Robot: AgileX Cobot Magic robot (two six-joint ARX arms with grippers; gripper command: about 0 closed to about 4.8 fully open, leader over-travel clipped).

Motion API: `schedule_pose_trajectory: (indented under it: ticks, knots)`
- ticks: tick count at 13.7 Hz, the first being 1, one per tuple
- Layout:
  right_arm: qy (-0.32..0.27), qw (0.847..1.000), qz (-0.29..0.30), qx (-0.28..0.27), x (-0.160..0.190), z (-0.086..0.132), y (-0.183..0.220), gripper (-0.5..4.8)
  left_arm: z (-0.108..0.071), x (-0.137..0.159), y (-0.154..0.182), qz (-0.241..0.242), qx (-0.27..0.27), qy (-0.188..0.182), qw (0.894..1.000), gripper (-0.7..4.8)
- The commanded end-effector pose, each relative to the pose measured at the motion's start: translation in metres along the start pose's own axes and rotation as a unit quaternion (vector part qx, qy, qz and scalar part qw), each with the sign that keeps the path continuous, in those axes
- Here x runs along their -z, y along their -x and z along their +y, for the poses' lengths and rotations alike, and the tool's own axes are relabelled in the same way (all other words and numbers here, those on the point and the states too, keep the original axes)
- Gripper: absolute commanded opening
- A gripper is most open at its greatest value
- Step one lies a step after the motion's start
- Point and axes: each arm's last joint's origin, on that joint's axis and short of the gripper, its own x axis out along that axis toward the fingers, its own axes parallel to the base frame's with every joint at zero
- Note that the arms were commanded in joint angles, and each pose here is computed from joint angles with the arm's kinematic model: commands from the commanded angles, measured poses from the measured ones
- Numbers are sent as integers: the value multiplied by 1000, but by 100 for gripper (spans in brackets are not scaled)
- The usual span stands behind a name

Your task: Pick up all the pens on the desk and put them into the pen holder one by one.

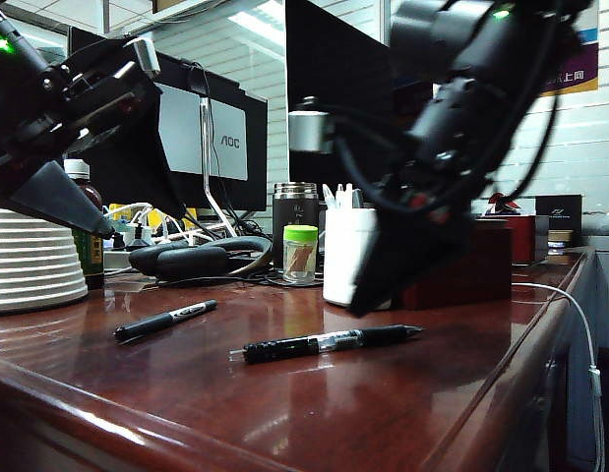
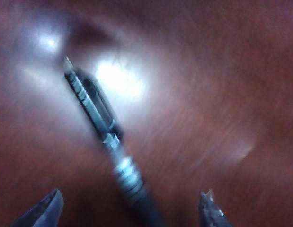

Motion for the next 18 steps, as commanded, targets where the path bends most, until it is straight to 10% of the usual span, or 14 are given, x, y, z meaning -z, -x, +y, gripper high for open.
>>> schedule_pose_trajectory:
  ticks: [1, 6, 8, 10, 13, 18]
  knots:
    - [8, 1000, 5, 3, -7, -6, -11, 369, -1, -3, 1, -10, 0, -5, 1000, 479]
    - [3, 998, 53, -39, 0, 2, -31, 341, -1, -1, 1, 1, 0, -2, 1000, 479]
    - [4, 998, 57, -41, 1, 2, -33, 137, -1, -1, 1, 1, 0, -2, 1000, 479]
    - [3, 998, 56, -41, 2, 2, -33, 134, -1, -1, 1, 2, 0, -2, 1000, 479]
    - [-1, 998, 56, -40, 1, 1, -32, -7, -1, -1, 1, 3, 0, -2, 1000, 479]
    - [-86, 995, -56, 0, -25, -11, -13, -8, 0, 1, 1, 13, -1, 0, 1000, 479]
